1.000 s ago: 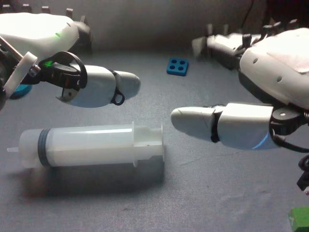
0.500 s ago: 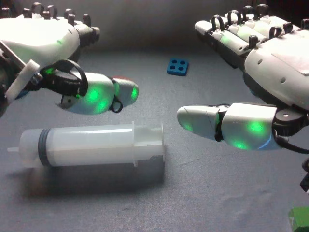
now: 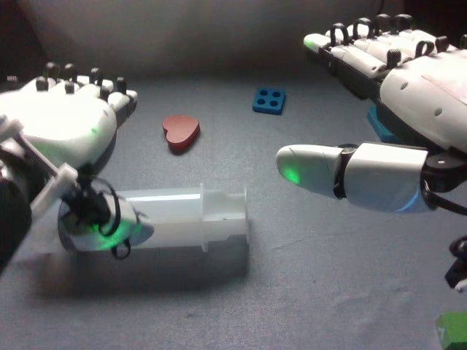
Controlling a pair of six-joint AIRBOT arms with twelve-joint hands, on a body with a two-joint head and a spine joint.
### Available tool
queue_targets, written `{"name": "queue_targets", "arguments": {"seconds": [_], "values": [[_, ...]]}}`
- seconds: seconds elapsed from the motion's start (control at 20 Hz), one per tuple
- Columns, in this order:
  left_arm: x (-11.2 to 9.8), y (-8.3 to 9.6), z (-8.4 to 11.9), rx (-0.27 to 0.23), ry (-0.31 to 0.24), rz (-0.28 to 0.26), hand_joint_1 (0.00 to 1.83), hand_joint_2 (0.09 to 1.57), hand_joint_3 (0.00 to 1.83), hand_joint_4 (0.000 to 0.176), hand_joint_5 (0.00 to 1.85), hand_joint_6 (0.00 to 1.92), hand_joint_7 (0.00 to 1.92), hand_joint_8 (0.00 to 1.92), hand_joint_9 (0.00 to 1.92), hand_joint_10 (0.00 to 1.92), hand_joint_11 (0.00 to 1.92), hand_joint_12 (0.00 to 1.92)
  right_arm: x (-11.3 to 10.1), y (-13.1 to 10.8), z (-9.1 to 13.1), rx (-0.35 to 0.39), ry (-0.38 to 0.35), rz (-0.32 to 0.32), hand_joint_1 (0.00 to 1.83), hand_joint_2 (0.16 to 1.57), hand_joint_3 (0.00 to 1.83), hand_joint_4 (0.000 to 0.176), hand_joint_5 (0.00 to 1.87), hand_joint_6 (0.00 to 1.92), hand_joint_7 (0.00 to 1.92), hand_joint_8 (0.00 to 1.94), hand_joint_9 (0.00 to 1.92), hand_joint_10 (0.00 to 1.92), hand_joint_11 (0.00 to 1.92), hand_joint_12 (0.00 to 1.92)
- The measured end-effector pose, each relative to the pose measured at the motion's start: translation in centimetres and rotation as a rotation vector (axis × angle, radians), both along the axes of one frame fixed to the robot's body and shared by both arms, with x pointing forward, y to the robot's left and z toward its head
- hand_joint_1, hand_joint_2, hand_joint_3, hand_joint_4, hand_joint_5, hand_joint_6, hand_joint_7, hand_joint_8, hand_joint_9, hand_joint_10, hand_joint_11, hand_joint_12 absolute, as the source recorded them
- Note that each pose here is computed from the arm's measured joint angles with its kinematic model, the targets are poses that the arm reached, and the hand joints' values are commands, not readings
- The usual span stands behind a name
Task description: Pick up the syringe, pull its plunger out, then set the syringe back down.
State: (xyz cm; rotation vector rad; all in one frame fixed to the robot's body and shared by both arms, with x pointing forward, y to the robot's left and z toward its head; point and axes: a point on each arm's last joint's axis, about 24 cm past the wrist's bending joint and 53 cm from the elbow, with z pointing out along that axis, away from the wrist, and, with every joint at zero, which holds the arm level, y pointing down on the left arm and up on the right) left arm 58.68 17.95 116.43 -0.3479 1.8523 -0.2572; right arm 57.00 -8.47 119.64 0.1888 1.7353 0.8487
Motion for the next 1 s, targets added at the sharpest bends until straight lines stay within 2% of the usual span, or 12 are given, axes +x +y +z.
{"name": "queue_targets", "arguments": {"seconds": [0.15,0.3,0.4,0.5,0.65,0.9,1.0], "values": [[-0.9,-0.8,-3.7,-0.049,0.052,0.03,0.78,1.02,0.02,0.0,0.09,0.0,0.04,0.0,0.01,0.0,0.0,0.21,0.2,-0.2,-0.5,0.04,0.02,0.008,0.04,1.03,0.0,0.0,0.05,0.0,0.04,0.0,0.03,0.0,0.0,0.35],[-0.6,-2.2,-5.3,-0.046,0.048,0.025,0.75,1.05,0.02,0.0,0.08,0.0,0.03,0.0,0.0,0.0,0.0,0.22,0.1,-0.1,0.1,0.087,0.006,0.026,0.05,1.03,0.0,0.0,0.07,0.0,0.08,0.0,0.06,0.0,0.0,0.48],[-0.3,-3.2,-5.9,-0.035,0.037,0.014,0.76,1.04,0.01,0.0,0.09,0.0,0.03,0.0,0.0,0.0,0.0,0.22,-0.3,0.5,0.7,0.099,-0.015,0.061,0.06,1.03,0.0,0.0,0.08,0.0,0.08,0.0,0.06,0.0,0.0,0.43],[-0.2,-3.8,-7.0,-0.026,0.048,0.005,0.78,1.03,0.0,0.0,0.11,0.0,0.04,0.0,0.01,0.0,0.0,0.26,-0.3,0.5,0.8,0.106,-0.015,0.061,0.06,1.03,0.0,0.0,0.09,0.01,0.09,0.01,0.07,0.0,0.0,0.42],[-0.3,-3.1,-8.0,-0.026,0.037,0.034,0.76,1.03,0.0,0.0,0.08,0.0,0.03,0.0,0.0,0.0,0.0,0.22,-0.2,0.3,0.8,0.109,-0.015,0.054,0.03,1.03,0.0,0.0,0.06,0.0,0.06,0.0,0.04,0.0,0.0,0.4],[-0.3,-1.4,-9.7,0.009,0.044,0.068,0.76,1.03,0.0,0.0,0.08,0.0,0.03,0.0,0.01,0.0,0.0,0.24,-0.2,0.3,0.7,0.107,-0.016,0.052,0.03,1.04,0.0,0.0,0.05,0.0,0.05,0.0,0.03,0.0,0.0,0.33],[0.1,-0.9,-10.0,0.024,0.035,0.074,0.75,1.03,0.0,0.0,0.09,0.0,0.04,0.0,0.01,0.0,0.0,0.26,-0.2,0.2,0.8,0.109,-0.017,0.05,0.04,1.04,0.0,0.0,0.09,0.01,0.1,0.01,0.08,0.01,0.0,0.43]]}}
